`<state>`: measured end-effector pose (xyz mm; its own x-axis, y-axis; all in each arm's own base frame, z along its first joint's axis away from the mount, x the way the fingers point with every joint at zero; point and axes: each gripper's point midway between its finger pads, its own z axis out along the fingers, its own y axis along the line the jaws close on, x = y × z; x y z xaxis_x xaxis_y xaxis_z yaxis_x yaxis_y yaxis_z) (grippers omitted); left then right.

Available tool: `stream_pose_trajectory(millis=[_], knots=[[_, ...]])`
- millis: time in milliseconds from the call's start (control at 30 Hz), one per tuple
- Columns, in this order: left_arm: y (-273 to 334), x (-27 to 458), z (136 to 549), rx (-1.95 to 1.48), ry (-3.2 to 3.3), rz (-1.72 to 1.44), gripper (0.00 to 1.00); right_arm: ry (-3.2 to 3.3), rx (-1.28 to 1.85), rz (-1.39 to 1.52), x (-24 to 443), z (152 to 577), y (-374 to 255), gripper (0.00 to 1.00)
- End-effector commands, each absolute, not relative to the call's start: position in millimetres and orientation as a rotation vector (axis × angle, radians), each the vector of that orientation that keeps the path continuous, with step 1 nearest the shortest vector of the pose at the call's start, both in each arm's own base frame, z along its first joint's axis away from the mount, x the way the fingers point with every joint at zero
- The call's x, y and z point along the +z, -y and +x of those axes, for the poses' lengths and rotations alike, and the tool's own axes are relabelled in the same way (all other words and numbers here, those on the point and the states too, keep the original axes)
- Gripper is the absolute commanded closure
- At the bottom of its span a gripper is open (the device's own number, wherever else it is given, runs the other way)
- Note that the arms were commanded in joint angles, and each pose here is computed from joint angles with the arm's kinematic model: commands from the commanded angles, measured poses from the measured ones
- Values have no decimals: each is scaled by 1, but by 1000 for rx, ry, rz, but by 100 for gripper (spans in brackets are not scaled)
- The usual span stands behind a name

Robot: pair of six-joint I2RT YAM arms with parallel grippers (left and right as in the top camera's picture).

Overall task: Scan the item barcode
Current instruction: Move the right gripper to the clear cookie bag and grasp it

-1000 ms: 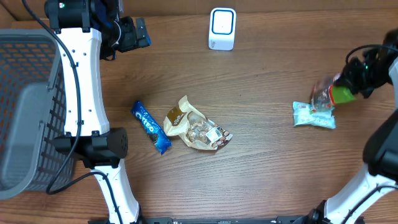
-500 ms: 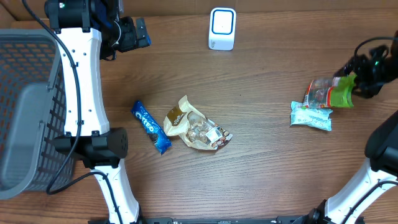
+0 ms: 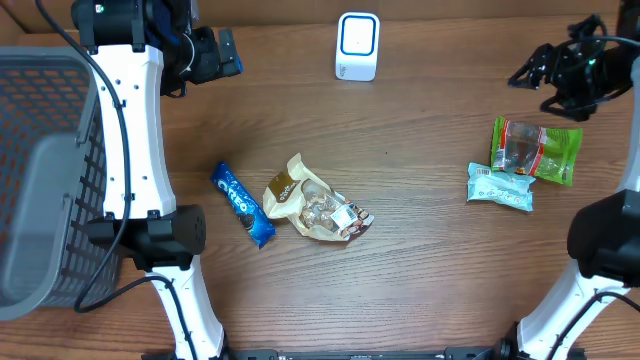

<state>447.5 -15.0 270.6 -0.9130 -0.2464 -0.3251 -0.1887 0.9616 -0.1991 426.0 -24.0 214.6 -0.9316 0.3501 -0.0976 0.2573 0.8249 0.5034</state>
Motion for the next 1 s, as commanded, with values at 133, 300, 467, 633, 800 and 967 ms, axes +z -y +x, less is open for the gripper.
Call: stream_pose_trajectory(millis=[133, 300, 467, 633, 800, 967], knots=[[16, 275, 448, -234, -2742, -327, 0, -2841, 771, -25, 226, 422, -75, 18], [16, 275, 448, -234, -2742, -327, 0, -2851, 689, -407, 203, 413, -138, 16], [16, 275, 448, -234, -2742, -327, 0, -2791, 701, -749, 172, 399, -204, 16], [16, 275, 448, -234, -2742, -327, 0, -2684, 705, -1045, 142, 378, -254, 13], [16, 275, 448, -234, -2742, -327, 0, -2616, 710, -1190, 113, 358, -292, 9], [16, 275, 448, -234, -2742, -327, 0, -2576, 673, -1275, 84, 342, -316, 8]])
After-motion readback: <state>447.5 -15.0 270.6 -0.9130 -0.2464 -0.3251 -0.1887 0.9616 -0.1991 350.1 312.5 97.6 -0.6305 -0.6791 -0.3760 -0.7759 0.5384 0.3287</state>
